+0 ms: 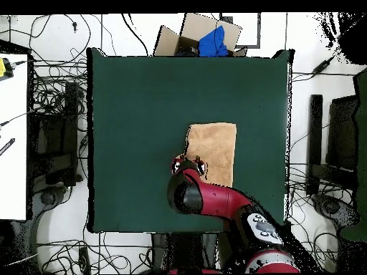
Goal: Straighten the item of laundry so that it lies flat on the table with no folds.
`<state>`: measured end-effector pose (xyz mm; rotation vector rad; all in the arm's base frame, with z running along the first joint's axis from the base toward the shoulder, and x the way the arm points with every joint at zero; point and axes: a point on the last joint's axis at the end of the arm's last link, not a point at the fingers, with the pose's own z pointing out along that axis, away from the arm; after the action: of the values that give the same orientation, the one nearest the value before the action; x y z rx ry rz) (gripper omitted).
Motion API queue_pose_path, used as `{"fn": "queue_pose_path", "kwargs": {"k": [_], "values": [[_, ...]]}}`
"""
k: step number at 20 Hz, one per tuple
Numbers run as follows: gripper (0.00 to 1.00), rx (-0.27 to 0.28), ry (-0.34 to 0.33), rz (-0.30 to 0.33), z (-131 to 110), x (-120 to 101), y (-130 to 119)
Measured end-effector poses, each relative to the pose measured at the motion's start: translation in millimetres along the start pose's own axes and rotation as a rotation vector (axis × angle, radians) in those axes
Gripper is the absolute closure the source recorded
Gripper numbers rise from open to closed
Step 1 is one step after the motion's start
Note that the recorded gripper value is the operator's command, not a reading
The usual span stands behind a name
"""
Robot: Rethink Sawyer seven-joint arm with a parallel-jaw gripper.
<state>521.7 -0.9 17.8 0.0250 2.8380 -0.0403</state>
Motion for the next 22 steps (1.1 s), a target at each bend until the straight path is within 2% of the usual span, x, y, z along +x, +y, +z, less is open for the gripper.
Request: {"fn": "queue_pose_path", "kwargs": {"k": [13,22], "values": [[0.00,0.009,-0.023,0.017,19,-18,-7],[0.00,-0.001,-0.006,0.014,40,-14,-1]]}}
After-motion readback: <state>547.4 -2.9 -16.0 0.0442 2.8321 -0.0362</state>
